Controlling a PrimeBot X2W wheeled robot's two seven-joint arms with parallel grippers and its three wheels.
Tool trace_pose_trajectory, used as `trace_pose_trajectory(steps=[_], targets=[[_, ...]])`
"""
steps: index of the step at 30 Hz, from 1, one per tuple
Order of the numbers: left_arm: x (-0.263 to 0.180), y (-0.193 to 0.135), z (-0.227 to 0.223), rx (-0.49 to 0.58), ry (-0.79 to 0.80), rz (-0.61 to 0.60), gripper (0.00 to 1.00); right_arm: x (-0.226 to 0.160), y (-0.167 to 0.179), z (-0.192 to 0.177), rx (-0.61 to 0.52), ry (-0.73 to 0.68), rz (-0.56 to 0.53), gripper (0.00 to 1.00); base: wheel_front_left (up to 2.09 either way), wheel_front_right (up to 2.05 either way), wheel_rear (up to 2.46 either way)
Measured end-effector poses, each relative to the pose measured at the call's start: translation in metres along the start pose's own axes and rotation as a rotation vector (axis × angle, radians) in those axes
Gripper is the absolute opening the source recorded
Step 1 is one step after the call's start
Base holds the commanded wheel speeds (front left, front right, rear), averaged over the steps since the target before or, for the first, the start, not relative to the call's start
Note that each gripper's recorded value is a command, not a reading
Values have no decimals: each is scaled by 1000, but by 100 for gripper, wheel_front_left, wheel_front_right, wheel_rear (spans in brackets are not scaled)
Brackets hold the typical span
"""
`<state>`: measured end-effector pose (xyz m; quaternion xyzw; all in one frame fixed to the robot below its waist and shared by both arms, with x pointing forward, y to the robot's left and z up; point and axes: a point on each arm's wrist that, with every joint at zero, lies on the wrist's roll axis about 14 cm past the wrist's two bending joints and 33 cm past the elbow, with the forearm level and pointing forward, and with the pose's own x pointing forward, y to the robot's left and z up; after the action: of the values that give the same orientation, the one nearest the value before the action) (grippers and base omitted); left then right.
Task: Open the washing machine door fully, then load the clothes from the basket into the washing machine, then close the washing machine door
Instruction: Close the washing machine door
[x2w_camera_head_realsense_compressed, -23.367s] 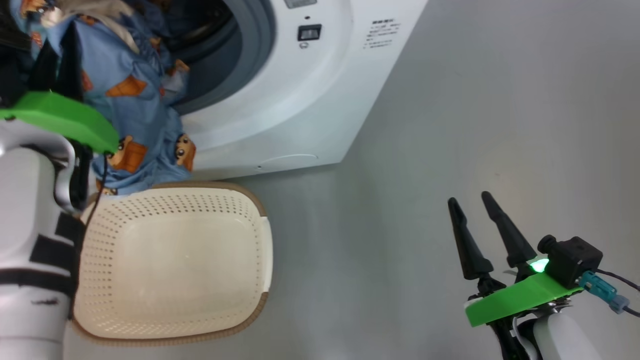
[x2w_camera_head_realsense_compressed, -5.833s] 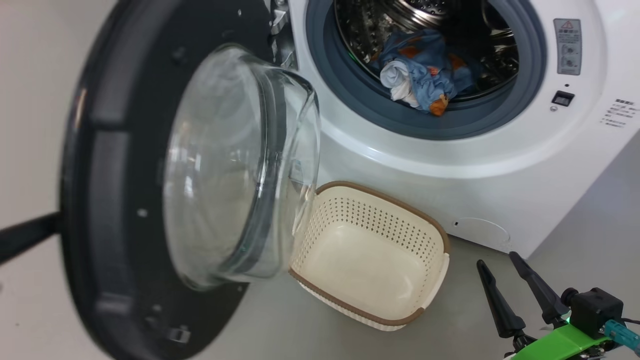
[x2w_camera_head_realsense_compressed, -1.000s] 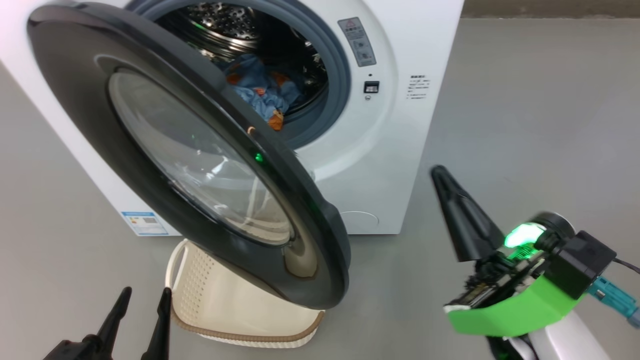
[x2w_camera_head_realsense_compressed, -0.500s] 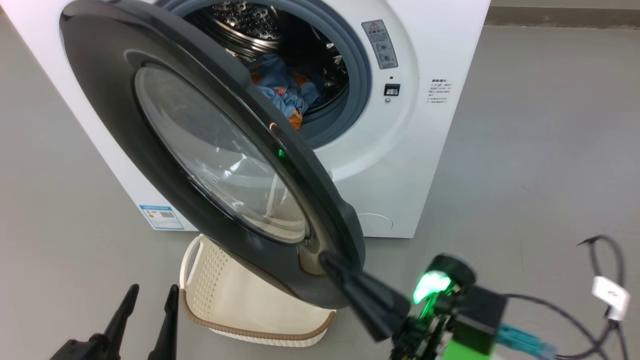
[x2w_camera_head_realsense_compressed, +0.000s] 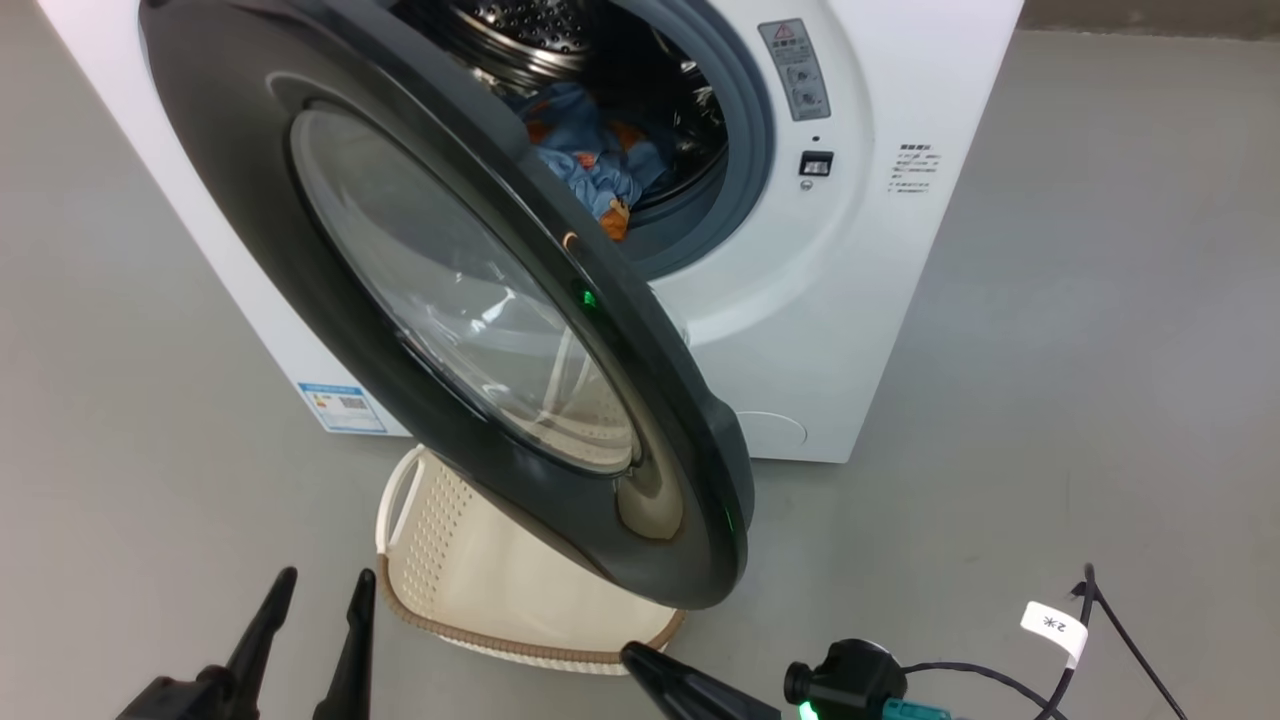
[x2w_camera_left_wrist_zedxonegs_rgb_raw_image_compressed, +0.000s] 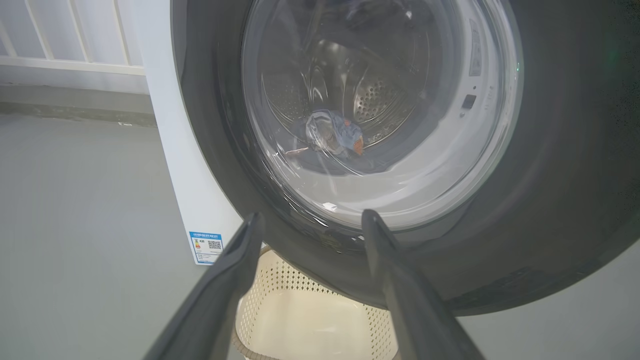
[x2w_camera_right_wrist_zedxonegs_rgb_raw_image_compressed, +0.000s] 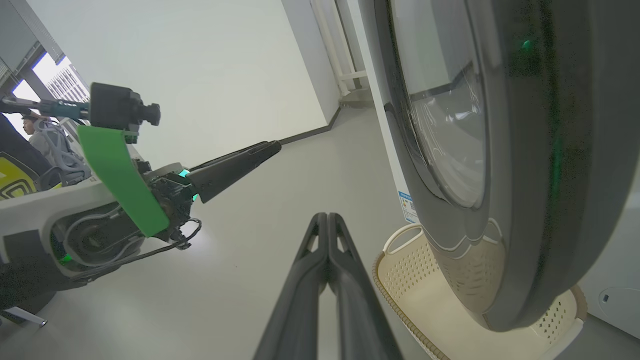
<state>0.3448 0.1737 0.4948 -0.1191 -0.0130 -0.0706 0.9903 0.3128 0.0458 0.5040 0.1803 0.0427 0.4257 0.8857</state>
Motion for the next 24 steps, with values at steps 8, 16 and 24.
trace_pose_trajectory(steps=[8, 16, 24], targets=[[6, 3, 0, -2, 0, 10, 100, 1, -28, -11, 17, 31, -80, 0, 0, 0, 0], [13, 5, -1, -1, 1, 10, 100, 10, -60, 11, 14, -40, -163, 0, 0, 0, 0], [21, 5, -1, -1, -2, 6, 100, 9, -96, 31, 18, -109, -266, 0, 0, 0, 0]])
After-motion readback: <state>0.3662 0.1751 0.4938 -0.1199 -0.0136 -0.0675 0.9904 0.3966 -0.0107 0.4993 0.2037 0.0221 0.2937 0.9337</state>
